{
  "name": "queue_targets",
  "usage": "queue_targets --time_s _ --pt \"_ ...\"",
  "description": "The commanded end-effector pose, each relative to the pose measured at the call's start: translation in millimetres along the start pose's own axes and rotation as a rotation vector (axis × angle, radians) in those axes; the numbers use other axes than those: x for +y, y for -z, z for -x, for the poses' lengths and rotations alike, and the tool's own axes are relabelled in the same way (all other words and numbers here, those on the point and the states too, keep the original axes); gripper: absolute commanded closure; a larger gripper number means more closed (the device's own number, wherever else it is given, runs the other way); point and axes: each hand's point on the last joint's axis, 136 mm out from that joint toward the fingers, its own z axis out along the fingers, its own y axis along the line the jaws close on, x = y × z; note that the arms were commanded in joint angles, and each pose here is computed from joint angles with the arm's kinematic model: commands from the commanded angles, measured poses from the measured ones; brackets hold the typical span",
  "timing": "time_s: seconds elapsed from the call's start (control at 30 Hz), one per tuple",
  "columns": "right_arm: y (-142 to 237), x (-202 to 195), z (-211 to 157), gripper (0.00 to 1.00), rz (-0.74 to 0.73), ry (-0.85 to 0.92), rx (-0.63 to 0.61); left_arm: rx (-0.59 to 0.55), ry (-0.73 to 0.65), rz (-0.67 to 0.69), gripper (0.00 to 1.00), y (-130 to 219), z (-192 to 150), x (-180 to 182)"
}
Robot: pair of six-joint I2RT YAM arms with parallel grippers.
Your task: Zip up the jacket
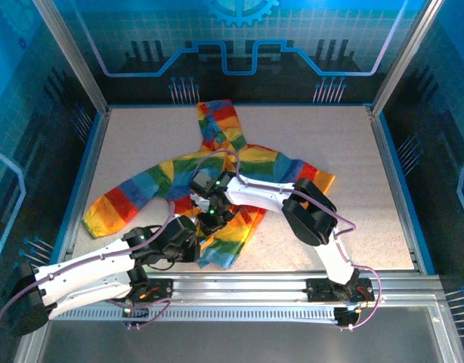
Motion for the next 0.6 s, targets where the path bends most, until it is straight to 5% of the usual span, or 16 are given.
queue_targets --time_s 0.0,0.27,0.57 --pt "6.9 -1.1 -4.3 0.91 -0.023 -0.014 0.002 0.003 -0.001 0.012 1.0 -1.7 -2.7 6.0" --pt "21.6 -10.9 3.1 1.0 -0.067 -0.025 -0.075 0.009 0.014 0.015 1.0 -0.6 -6.1 9.2" --pt "56.3 -4.1 32.1 1.0 -0.013 0.105 -0.305 -0.014 0.102 -0.035 1.0 13.3 -11.8 12.1"
